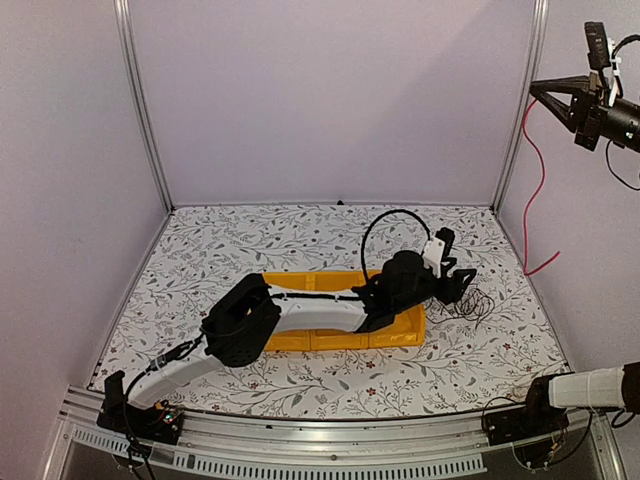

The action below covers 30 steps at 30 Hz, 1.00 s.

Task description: Untangle the cables

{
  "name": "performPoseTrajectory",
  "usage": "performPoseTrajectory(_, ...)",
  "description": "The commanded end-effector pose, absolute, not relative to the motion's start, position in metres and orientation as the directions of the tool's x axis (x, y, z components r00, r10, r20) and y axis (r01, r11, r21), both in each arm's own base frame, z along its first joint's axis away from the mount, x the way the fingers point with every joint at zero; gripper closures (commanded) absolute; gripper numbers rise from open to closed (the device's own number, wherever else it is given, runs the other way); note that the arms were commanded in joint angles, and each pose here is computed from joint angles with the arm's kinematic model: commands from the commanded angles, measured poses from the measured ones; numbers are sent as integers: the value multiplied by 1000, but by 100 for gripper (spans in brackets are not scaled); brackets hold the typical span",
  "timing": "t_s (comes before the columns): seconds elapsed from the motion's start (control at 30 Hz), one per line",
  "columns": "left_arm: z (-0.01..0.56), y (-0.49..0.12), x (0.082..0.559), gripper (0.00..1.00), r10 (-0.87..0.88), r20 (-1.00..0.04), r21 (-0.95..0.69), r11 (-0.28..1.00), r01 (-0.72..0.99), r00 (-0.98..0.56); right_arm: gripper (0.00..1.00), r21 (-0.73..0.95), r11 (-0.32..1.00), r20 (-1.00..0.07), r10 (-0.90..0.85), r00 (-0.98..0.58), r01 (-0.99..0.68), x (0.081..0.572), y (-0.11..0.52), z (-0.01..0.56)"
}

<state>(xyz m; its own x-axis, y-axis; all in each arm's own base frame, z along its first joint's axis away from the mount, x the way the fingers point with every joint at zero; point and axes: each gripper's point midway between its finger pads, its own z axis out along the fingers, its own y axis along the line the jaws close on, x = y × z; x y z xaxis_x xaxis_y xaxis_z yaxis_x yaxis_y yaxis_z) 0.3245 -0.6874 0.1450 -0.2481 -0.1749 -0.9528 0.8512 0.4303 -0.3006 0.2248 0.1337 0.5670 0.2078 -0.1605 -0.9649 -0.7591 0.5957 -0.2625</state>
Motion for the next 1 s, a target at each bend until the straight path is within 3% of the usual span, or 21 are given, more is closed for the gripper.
performPoseTrajectory(0.0,242,-668,311,31,-258,-950,-272,397,877,-177,100,-208,675,-977,-172,123,-708,262,121,542)
performPoseTrajectory(0.13,280,-640,296,25,-286,-943,-278,406,871,-168,100,-202,705,-978,-186,98,-680,274,116,527)
performPoseTrajectory(0.37,314,-599,269,24,-286,-945,-265,390,882,-157,100,-167,692,-981,-189,47,-702,286,117,495)
performPoseTrajectory(0.73,318,-567,238,31,3,-985,-160,372,914,-174,100,-50,465,-989,-144,-19,-884,247,149,450)
performPoseTrajectory(0.97,316,-545,213,35,44,-983,-158,290,944,-177,100,6,364,-991,-123,-55,-931,233,167,435)
